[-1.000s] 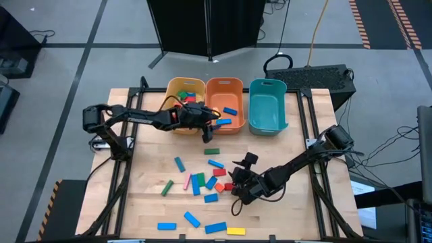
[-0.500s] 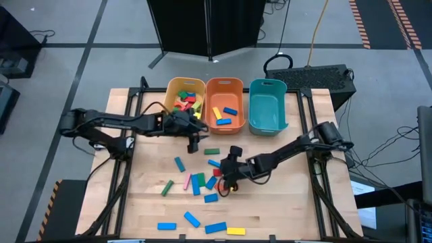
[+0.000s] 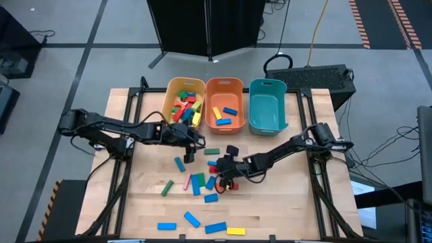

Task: Sort blocks by size
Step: Put the blue rectangle block into the orange bin

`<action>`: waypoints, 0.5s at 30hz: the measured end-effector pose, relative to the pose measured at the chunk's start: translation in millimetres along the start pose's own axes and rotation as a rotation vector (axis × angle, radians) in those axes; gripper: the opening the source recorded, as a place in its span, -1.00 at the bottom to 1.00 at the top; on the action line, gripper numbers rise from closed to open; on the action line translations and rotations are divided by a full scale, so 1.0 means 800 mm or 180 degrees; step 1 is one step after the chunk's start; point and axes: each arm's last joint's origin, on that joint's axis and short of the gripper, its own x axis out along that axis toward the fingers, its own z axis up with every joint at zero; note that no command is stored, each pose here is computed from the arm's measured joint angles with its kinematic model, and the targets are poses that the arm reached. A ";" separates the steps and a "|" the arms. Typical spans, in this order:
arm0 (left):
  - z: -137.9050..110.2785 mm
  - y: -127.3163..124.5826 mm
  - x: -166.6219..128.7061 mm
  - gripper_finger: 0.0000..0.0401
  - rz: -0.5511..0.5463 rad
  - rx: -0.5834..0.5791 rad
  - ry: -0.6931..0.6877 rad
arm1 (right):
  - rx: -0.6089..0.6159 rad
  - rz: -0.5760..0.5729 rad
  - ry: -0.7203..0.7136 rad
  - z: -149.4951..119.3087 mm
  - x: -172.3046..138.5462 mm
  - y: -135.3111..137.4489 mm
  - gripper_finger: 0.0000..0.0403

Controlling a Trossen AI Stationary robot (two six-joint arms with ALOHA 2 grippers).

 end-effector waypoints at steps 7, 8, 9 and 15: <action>-0.010 -0.001 0.003 -0.01 -0.0004 -0.0080 -0.0010 | -0.0001 -0.0084 0.0055 -0.001 0.003 -0.008 -0.63; -0.010 -0.002 0.003 -0.01 -0.0011 -0.0076 -0.0014 | -0.0002 -0.0096 0.0054 -0.001 0.003 -0.008 -0.66; -0.010 -0.003 0.003 -0.01 -0.0017 -0.0071 -0.0026 | -0.0003 -0.0123 0.0047 -0.001 0.003 -0.008 -0.70; -0.008 -0.008 0.002 -0.01 -0.0056 -0.0047 -0.0056 | -0.0019 -0.0164 0.0042 -0.002 0.003 -0.008 -0.79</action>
